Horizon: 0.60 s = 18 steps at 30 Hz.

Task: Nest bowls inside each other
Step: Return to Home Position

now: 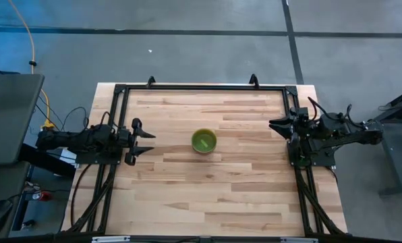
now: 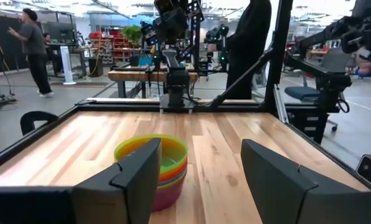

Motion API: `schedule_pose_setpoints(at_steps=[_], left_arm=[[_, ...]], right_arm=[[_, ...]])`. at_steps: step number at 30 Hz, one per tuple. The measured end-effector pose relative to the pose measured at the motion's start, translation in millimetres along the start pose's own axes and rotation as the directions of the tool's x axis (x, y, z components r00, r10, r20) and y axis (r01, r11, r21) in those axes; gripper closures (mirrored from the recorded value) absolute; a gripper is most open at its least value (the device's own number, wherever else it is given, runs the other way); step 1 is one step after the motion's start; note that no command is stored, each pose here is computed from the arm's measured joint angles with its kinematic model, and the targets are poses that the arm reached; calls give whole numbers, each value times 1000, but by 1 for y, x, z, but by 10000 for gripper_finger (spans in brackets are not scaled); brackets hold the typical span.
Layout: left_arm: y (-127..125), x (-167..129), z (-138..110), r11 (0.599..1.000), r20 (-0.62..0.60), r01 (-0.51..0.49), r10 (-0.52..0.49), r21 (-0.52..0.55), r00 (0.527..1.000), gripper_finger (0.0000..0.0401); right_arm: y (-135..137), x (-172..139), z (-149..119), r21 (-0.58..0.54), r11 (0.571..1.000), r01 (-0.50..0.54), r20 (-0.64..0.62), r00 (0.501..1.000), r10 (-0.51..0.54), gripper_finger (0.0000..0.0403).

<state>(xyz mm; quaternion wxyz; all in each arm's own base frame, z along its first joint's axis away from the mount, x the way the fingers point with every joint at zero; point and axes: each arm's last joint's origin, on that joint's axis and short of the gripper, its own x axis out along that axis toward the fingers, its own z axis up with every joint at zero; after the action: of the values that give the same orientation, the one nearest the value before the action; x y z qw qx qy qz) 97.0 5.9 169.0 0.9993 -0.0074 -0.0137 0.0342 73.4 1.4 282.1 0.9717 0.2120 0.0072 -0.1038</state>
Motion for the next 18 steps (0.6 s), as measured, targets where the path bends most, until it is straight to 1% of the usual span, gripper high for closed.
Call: schedule_pose_setpoints(at_steps=[3, 5, 6, 10, 14, 16, 18], left_arm=[[0, 0, 1, 1000, 6, -2, 2, -12, 1000, 190], [0, 0, 1, 1000, 11, -3, 3, 3, 1000, 190], [0, 0, 2, 1000, 16, -4, 4, 17, 1000, 190], [0, 0, 6, 1000, 65, -4, 2, 25, 998, 190], [0, 0, 6, 1000, 60, 5, -5, 0, 998, 190], [0, 0, 5, 1000, 49, 7, -6, -22, 999, 190], [0, 0, 5, 999, 47, 6, -4, -44, 999, 190]], right_arm=[[0, 0, 0, -13, 1000, -12, -6, 1000, 12, 314], [0, 0, -1, -44, 999, -13, -13, 1000, 12, 314], [0, 0, -2, -65, 998, -4, -20, 1000, 3, 314], [-6, 2, -10, -132, 987, 95, -30, 995, -100, 314], [-13, 4, -24, -180, 978, 110, -24, 993, -116, 314], [-17, 3, -29, -209, 968, 139, -6, 990, -143, 314], [-19, 0, -31, -233, 961, 148, 17, 989, -148, 314]])
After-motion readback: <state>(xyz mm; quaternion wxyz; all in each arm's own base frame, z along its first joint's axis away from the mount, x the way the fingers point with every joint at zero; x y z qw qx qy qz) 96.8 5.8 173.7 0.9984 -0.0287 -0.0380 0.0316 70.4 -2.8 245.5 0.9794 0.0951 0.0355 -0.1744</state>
